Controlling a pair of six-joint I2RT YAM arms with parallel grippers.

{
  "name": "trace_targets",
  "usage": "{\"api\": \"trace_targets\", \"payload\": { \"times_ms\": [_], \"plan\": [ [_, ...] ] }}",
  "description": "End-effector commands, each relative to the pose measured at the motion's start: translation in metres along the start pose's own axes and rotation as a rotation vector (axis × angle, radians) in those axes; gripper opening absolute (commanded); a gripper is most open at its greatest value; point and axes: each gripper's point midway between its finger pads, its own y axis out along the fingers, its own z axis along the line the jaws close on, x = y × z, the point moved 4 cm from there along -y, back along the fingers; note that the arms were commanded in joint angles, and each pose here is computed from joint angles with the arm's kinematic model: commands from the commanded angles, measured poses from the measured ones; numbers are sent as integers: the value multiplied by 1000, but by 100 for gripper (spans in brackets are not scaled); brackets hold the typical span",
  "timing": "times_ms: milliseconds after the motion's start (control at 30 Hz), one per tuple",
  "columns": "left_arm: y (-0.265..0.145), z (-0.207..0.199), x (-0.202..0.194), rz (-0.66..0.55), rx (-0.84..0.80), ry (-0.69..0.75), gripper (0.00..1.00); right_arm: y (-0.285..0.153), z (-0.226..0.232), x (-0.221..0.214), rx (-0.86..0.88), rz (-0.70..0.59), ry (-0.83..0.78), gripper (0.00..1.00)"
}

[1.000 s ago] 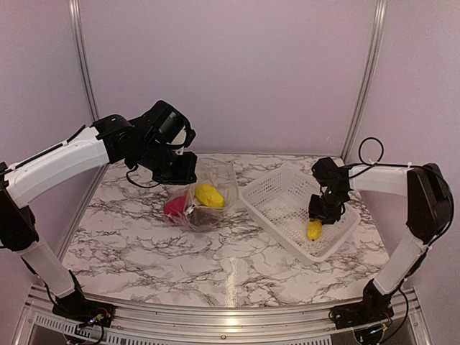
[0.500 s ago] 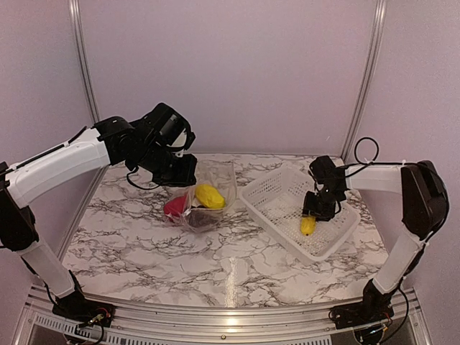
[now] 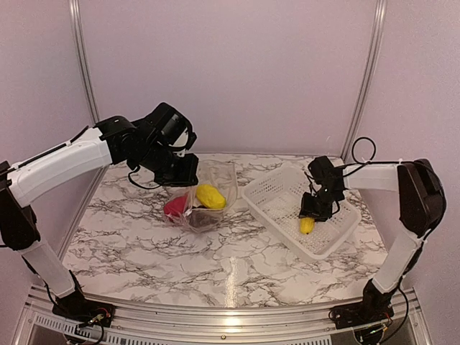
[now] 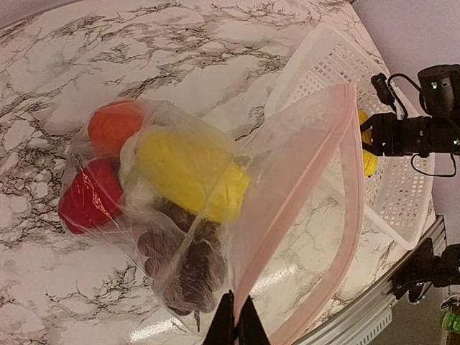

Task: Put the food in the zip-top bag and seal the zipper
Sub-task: Pick up the fake fruit from the bin, then place the fake fruit in the zipper food storage bag.

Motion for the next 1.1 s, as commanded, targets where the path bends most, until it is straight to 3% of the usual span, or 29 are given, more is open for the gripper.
{"api": "trace_targets", "payload": {
  "times_ms": [0, 700, 1067],
  "plan": [
    [2, -4, 7, -5, -9, -5, 0, -44, 18, 14, 87, -92, -46, 44],
    [4, 1, 10, -3, 5, -21, 0, -181, 164, 16, 458, -345, -343, 40],
    [1, 5, 13, -13, 5, -29, 0, -213, 223, -4, 644, -410, -480, 39]
  ]
}}
